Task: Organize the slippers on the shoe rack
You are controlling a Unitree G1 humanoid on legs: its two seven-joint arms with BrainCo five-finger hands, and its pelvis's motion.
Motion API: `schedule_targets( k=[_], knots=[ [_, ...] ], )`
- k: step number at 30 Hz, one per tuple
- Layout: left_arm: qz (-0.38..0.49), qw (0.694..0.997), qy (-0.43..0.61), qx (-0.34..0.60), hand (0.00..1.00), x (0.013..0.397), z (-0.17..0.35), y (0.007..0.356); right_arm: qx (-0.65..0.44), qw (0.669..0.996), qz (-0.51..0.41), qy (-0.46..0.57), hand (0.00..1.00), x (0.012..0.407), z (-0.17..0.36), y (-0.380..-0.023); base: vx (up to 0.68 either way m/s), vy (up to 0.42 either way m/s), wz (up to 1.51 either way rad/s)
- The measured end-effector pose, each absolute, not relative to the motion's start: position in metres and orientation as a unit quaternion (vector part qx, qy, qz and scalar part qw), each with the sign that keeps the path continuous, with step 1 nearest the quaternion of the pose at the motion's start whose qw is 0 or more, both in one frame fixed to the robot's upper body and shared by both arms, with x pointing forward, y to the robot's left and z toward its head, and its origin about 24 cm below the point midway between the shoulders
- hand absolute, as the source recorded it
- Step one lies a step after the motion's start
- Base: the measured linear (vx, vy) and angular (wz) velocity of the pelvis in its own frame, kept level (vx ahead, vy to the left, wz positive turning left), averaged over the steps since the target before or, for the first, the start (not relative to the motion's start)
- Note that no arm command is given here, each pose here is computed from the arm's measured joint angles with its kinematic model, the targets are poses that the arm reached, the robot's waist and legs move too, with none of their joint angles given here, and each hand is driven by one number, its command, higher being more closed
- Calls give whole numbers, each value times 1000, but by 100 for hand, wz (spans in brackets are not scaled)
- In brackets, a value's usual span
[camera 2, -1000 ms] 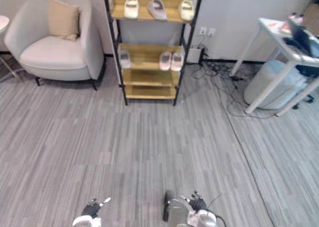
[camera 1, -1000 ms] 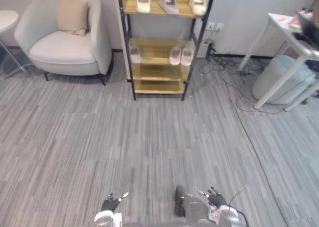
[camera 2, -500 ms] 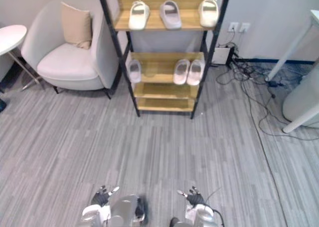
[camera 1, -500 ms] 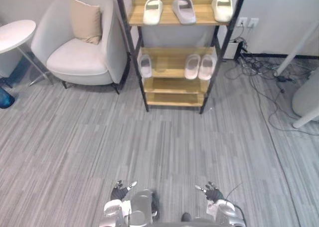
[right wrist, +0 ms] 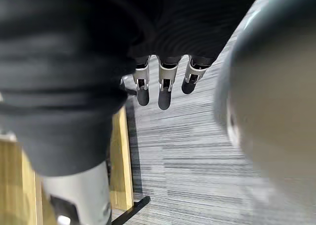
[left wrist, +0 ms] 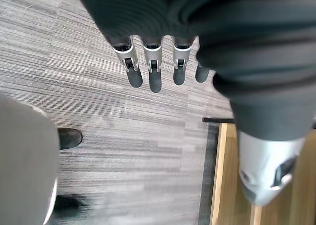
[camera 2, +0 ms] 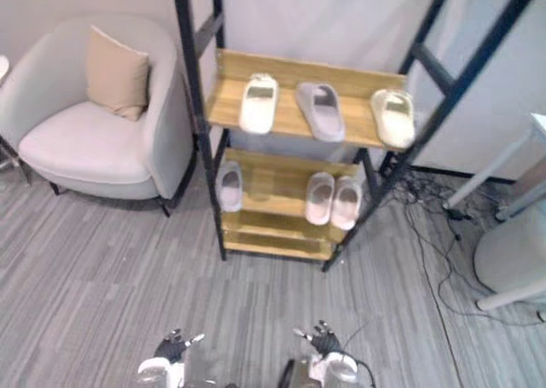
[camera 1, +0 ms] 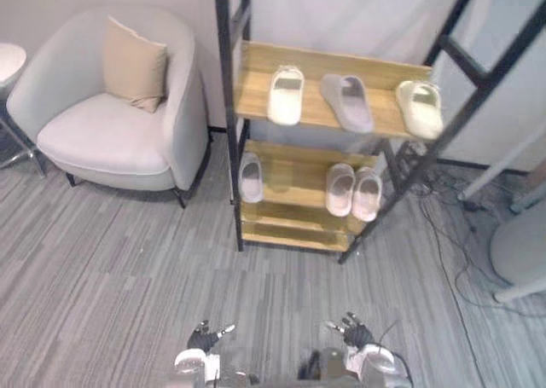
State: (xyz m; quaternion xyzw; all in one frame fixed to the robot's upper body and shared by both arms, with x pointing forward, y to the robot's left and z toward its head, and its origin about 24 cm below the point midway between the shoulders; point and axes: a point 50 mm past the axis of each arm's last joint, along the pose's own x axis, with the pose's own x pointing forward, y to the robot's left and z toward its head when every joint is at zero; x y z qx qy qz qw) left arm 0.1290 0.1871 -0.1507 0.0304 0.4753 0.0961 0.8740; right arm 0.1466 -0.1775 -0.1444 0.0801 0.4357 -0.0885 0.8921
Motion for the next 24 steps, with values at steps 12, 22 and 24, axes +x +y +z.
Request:
schedule_targets(
  k=[12, 22, 24],
  knots=[
    [128, 881, 456, -6, 0, 132, -147, 188, 83, 887, -92, 445, 0, 142, -147, -175, 454, -182, 15],
    [106, 872, 477, 27, 0, 128, -151, 189, 84, 881, -97, 456, 0, 131, -150, -176, 245, 99, -50],
    [106, 871, 479, 26, 0, 126, -152, 189, 84, 878, -99, 460, 0, 127, -151, -177, 102, 81, 0]
  ],
)
